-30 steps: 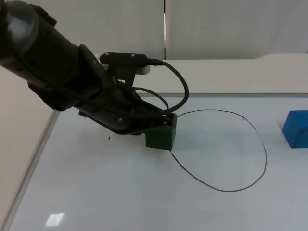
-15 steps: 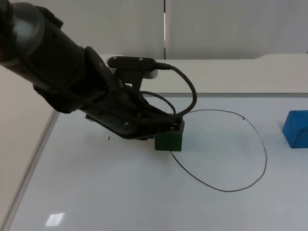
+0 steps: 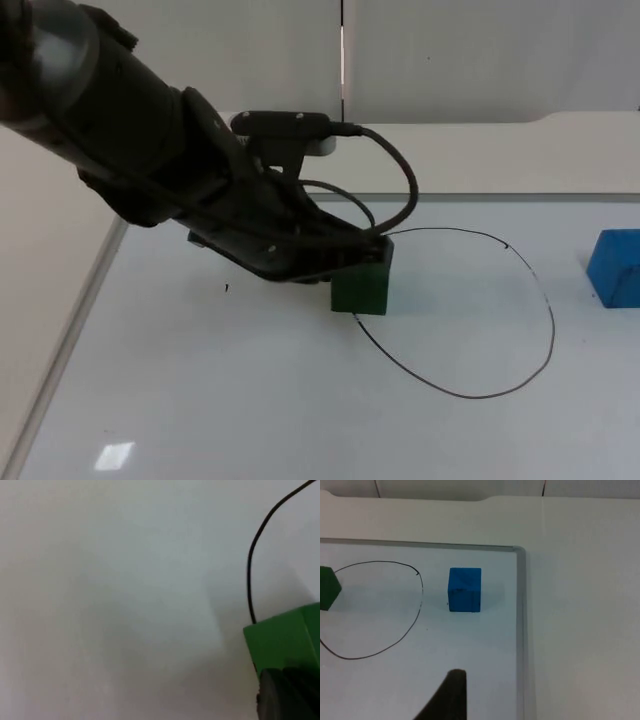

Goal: Push the two cubes into the marked area.

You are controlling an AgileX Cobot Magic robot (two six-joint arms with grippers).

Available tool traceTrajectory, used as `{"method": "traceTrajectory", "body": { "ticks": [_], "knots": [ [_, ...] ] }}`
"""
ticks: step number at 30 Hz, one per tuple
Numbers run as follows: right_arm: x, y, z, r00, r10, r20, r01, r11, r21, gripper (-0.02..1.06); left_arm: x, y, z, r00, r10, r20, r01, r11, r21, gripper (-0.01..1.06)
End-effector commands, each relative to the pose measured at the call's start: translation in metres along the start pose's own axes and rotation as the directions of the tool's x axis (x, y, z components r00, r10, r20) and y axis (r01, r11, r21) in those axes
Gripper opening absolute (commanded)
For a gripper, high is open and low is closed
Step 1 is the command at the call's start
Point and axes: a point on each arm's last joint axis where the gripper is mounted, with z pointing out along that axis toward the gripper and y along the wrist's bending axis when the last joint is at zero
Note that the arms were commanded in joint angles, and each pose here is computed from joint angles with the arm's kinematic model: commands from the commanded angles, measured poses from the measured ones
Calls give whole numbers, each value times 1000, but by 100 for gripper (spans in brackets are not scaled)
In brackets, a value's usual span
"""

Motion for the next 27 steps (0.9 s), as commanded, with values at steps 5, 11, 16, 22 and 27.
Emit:
{"method": "traceTrajectory", "body": {
  "ticks": [5, 11, 16, 22, 27],
  "knots": [
    [0, 0, 0, 1000, -3, 8, 3, 1000, 8, 105, -3, -5, -1, 1000, -21, -3, 21, 1000, 24, 2],
    [0, 0, 0, 1000, -3, 8, 3, 1000, 8, 105, -2, -8, -1, 1000, -23, -9, 24, 999, 31, 2],
    [0, 0, 0, 1000, -3, 8, 3, 1000, 8, 105, 1, -22, -1, 1000, 8, 1, -8, 999, 41, 2],
    [0, 0, 0, 1000, -3, 8, 3, 1000, 8, 105, 3, -31, -1, 999, 32, 11, -32, 998, 46, 2],
    [0, 0, 0, 1000, -3, 8, 3, 1000, 8, 105, 3, -31, -1, 999, 32, 11, -32, 998, 46, 2]
  ]
}}
